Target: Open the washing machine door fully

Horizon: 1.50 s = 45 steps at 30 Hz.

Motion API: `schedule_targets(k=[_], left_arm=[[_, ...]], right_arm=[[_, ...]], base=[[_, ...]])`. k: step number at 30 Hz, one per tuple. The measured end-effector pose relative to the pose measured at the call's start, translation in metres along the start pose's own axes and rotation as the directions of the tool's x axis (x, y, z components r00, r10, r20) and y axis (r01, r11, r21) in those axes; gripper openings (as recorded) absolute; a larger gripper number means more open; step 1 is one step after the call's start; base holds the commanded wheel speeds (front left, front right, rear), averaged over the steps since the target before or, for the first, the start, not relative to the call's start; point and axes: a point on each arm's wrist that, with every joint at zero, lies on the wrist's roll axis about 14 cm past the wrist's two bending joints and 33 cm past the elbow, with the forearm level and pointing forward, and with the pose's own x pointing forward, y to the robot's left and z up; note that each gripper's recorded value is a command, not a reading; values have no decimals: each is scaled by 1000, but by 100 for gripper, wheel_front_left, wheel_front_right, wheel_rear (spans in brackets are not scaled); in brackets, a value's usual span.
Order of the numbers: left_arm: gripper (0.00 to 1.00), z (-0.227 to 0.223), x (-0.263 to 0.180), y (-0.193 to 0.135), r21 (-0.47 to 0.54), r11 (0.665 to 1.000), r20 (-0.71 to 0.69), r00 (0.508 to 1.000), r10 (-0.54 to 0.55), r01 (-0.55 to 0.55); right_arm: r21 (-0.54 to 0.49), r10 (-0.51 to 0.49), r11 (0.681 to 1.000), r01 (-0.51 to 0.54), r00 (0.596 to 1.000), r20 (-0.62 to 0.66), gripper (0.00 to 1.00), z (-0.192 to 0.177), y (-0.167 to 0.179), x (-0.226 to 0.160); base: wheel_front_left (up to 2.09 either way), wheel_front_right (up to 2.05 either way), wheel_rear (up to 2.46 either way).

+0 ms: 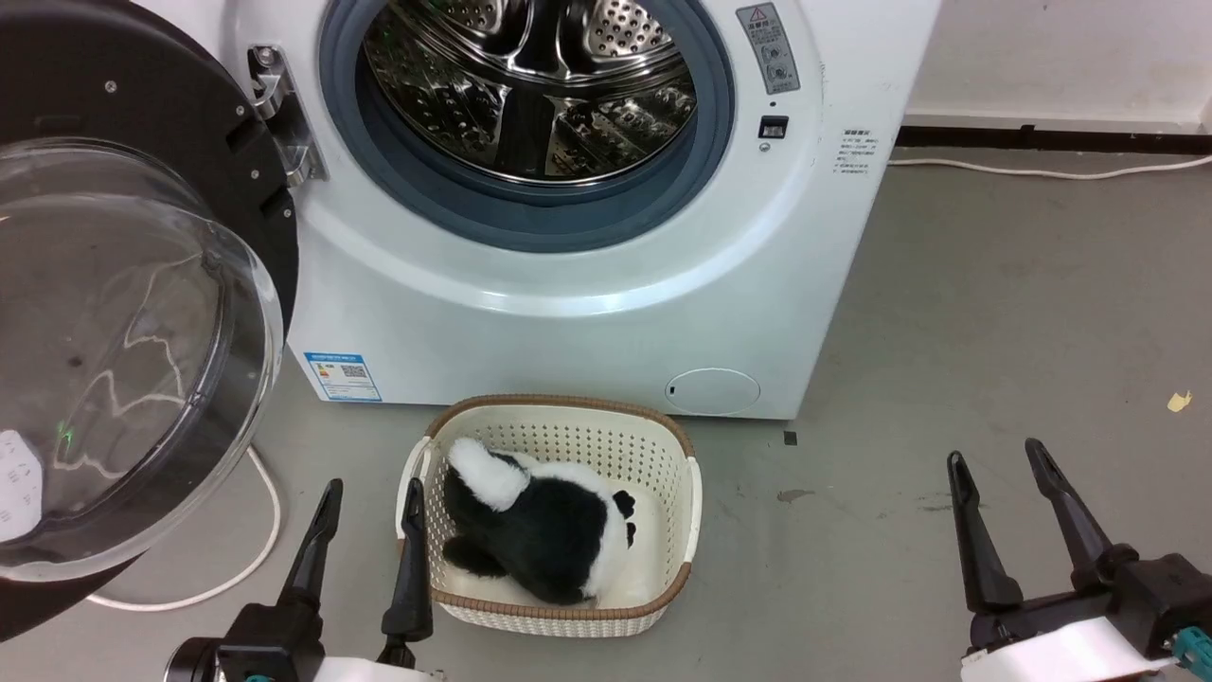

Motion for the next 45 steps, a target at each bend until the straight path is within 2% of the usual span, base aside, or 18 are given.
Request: schedule_targets(k=[14,15,45], left_arm=[[100,-2,0,-6,4,1000,-5,1000,-7,7],[0,-2,0,-6,4,1000,-6,1000,-8,8],[0,-6,-1,-3,28,1000,-51,999,-2,3]], right_arm=[[3,7,1000,-7,1000,-15,100,-5,3,-2],[4,8,1000,-8,1000,-17,0,-5,3,-1],[-6,18,1000,-18,998,-58,0,-8,6,-3]], base=[[0,0,0],[0,0,0],[0,0,0]])
